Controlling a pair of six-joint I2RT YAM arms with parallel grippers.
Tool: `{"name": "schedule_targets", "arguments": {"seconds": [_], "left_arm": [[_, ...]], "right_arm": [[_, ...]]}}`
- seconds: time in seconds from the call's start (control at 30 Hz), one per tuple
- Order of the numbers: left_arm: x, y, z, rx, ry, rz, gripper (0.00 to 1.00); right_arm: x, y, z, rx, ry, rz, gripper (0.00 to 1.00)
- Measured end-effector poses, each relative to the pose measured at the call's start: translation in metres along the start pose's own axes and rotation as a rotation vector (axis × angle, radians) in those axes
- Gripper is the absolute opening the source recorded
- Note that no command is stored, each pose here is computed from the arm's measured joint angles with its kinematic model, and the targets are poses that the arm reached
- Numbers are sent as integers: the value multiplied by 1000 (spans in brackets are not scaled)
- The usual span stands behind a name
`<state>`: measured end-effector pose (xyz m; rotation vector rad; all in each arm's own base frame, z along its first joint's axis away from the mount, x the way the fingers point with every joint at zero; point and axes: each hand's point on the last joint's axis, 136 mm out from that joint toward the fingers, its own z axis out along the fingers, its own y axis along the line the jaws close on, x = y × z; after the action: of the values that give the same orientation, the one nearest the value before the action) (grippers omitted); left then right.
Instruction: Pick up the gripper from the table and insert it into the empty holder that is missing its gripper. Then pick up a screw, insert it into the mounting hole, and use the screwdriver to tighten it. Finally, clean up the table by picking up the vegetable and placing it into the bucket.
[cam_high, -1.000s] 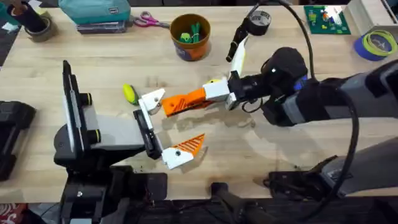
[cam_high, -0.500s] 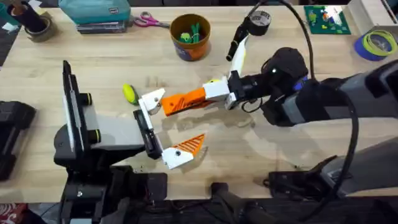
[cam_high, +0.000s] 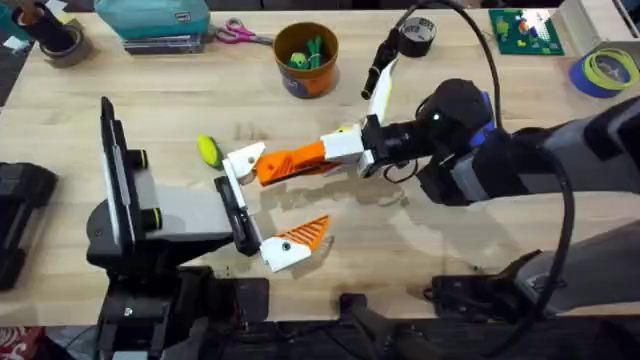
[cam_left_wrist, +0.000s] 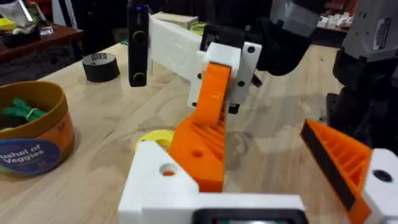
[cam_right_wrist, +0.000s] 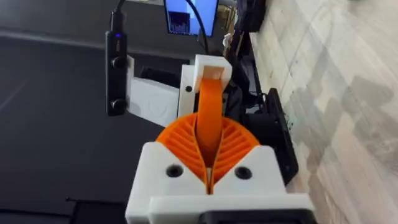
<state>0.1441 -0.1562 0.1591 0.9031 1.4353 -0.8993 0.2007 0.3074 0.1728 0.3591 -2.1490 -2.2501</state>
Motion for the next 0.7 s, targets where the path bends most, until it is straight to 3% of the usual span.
{"name": "schedule_targets", "arguments": {"seconds": [0.7], "left_arm": [[0,1,0,-4,0,-12,985]], "right_arm": [[-4,-7,7,3,-6,-4,8]]}}
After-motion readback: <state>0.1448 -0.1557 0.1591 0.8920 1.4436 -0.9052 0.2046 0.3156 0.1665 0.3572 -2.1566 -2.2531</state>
